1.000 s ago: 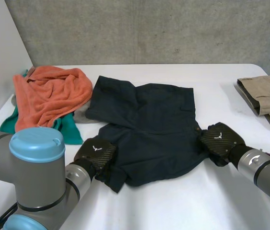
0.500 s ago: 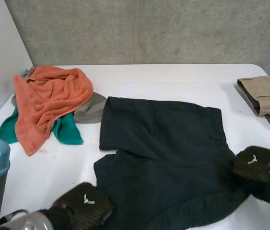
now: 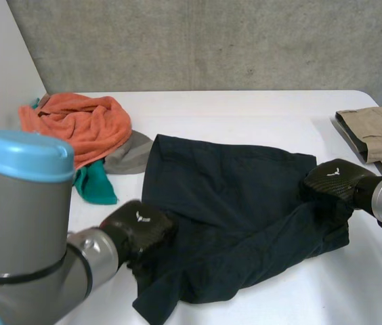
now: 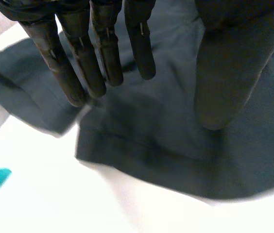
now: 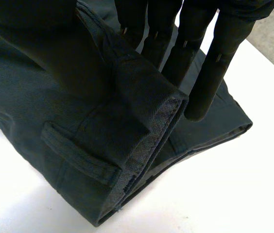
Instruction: Fold the laundry.
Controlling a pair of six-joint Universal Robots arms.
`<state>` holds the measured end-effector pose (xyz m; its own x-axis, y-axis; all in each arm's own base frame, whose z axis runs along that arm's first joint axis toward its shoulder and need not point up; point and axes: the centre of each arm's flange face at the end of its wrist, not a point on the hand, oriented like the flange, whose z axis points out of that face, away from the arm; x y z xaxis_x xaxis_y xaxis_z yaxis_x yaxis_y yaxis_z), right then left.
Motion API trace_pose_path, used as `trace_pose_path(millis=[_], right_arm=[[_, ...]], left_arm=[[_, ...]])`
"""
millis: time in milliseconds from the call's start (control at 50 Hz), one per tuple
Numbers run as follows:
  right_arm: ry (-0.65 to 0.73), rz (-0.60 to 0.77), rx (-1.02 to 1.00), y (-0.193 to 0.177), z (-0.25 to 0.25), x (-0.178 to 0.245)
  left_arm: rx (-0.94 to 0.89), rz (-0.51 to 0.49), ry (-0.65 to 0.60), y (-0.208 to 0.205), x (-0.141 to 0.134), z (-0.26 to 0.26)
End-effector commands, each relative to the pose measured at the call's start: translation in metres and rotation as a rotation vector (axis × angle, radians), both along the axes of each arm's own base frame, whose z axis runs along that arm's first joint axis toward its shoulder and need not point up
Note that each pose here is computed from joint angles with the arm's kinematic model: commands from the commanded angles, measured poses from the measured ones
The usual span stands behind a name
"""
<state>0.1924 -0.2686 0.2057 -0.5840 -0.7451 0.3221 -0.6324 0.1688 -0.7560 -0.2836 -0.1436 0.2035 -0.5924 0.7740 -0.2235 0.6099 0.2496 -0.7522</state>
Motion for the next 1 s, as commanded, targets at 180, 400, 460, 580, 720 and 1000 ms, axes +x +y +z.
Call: trace_pose_path(millis=[180,400,460,580,720,1000], right_arm=[[-0.034,-0.021,-0.020,0.004,-0.003,0.003],[-0.039,-0.035,-0.037,0.002,-0.003,0.000],[-0.041,-0.039,-0.061,-0.002,-0.001,-0.001],[-0.062,-0.050,-0.116,-0.019,0.004,0.002],[-0.142,-0.081,-0.230,-0.060,0.004,0.016],[-0.262,-0.126,-0.531,-0.160,-0.034,0.054]], left_arm=[[0.078,0.061,0.060,0.018,0.006,-0.015],[0.156,0.061,0.038,0.010,-0.016,-0.041],[0.143,0.070,0.050,0.001,-0.021,-0.038],[0.019,0.110,0.103,-0.036,-0.029,-0.008],[-0.353,0.106,0.178,-0.127,-0.044,0.034],[-0.661,0.086,0.290,-0.248,-0.090,-0.019]])
